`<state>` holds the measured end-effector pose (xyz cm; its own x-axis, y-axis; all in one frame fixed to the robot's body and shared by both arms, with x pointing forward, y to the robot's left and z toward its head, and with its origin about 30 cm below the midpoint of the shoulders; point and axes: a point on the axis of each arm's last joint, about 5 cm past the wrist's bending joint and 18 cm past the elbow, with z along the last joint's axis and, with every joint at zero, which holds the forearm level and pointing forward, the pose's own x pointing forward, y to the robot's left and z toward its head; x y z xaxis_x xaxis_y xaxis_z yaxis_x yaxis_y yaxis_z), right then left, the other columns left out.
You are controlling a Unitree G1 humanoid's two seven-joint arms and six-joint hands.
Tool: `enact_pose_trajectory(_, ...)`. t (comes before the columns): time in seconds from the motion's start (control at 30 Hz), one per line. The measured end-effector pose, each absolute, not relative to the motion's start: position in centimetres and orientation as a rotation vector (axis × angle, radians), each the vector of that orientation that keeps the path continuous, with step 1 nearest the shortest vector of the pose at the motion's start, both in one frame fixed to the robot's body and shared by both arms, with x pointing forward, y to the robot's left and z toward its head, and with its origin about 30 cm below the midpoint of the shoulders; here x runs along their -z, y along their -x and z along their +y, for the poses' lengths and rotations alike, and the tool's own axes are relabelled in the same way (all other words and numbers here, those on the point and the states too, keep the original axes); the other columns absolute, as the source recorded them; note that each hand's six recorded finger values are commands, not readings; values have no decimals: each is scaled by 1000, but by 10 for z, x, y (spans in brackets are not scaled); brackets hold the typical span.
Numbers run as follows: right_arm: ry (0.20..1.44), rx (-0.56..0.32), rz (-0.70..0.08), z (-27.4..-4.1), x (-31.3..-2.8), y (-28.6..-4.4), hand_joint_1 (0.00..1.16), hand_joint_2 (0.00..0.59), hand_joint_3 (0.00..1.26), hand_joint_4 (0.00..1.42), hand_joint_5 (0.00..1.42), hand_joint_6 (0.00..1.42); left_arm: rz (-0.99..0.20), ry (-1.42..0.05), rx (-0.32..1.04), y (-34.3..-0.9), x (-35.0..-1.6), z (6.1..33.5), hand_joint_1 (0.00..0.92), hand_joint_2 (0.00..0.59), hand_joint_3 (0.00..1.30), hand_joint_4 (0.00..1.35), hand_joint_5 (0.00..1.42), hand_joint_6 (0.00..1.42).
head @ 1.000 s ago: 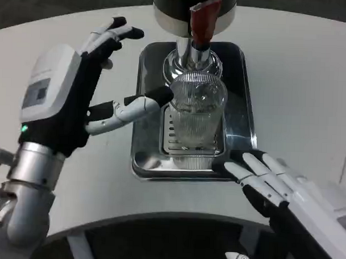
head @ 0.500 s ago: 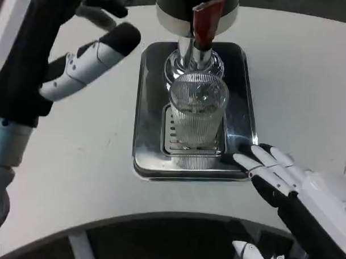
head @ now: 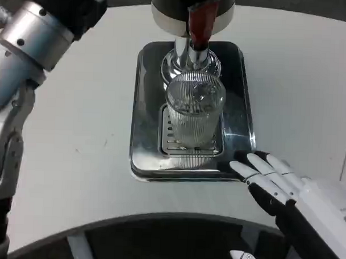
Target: Grasp the cup under the faucet to collect the drink, then remove the cup.
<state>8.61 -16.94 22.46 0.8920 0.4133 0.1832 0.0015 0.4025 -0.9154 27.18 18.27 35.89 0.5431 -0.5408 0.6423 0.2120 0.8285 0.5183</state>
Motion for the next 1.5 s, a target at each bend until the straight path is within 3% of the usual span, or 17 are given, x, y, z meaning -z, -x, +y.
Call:
enact_pose_trajectory(0.23, 1136, -268, -430, -169, -225, -86, 415, 485, 146, 54, 26, 94, -756, -354, 606, -289, -371, 174, 0, 104, 253, 206, 320, 371)
enact_pose_trajectory(0.8, 1136, -267, -448, -169, -224, -84, 414, 485, 146, 54, 26, 95, -475, -308, 756, -315, -344, 174, 0, 103, 217, 192, 306, 350)
enact_pose_trajectory(1.5, 1126, -261, -446, -169, -224, -84, 414, 485, 146, 54, 26, 95, -493, -505, 764, -317, -342, 175, 0, 94, 205, 142, 230, 266)
